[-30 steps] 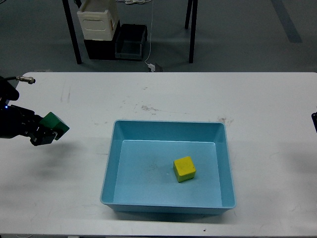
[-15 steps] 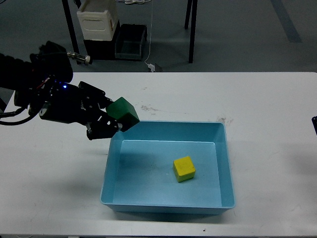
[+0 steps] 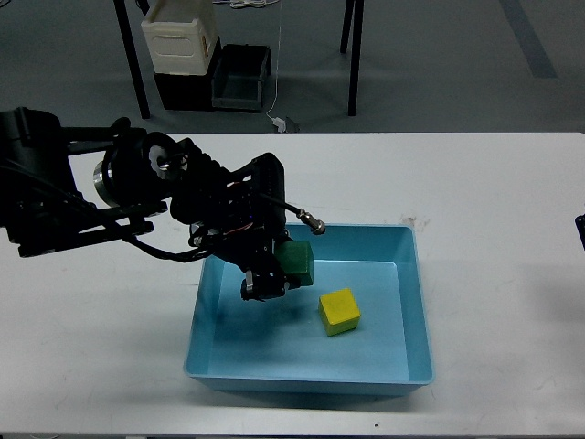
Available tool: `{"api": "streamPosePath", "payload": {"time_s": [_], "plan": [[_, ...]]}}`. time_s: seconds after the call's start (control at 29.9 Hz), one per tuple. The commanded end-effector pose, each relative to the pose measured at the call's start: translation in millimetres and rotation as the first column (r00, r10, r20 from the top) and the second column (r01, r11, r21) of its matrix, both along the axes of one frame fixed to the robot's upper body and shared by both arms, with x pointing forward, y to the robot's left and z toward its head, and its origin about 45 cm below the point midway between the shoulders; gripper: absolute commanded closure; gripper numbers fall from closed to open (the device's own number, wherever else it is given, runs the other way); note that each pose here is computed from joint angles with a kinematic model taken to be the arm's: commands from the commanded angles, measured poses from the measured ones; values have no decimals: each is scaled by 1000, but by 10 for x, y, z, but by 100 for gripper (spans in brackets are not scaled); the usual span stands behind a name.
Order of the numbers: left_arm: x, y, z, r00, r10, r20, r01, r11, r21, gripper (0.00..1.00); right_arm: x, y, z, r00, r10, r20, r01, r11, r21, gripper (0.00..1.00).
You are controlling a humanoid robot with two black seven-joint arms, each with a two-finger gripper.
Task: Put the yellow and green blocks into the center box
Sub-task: 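Carry the green cube with the left gripper over the tub and lower it, then open the left gripper and lift it out of the tub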
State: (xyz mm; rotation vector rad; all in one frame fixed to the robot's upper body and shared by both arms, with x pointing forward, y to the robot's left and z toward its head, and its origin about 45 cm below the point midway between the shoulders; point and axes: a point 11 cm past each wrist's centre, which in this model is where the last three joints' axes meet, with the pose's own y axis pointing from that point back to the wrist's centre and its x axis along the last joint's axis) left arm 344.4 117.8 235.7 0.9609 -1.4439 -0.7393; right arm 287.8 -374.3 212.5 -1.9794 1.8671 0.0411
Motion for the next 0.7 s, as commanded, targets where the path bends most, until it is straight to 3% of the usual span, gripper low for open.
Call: {"api": "streamPosePath", "payload": {"time_s": [0.0, 0.1, 0.2, 0.4, 0.57, 0.67], "plan": [[14, 21, -116, 1000, -10, 6, 10, 999, 46, 62, 8, 2, 8, 1000, 1, 2, -1, 1000, 0, 0], [-25, 0, -183, 1000, -24, -6, 24, 998, 62, 61, 16, 4, 17, 1000, 1, 5, -1, 1000, 0, 0], [-34, -27, -215, 999, -31, -10, 32, 997, 71, 52, 16, 13, 12, 1000, 4, 4, -4, 1000, 0, 0], [-50, -61, -228, 999, -38, -13, 39, 997, 68, 44, 24, 24, 23, 1000, 8, 8, -8, 1000, 1, 0], [-85, -95, -257, 999, -43, -25, 44, 997, 58, 14, 32, 23, 34, 1000, 9, 11, -9, 1000, -1, 0], [-112, -148, -270, 998, -53, -30, 54, 997, 51, 11, 20, 56, 25, 1000, 22, 9, -22, 1000, 1, 0]]}}
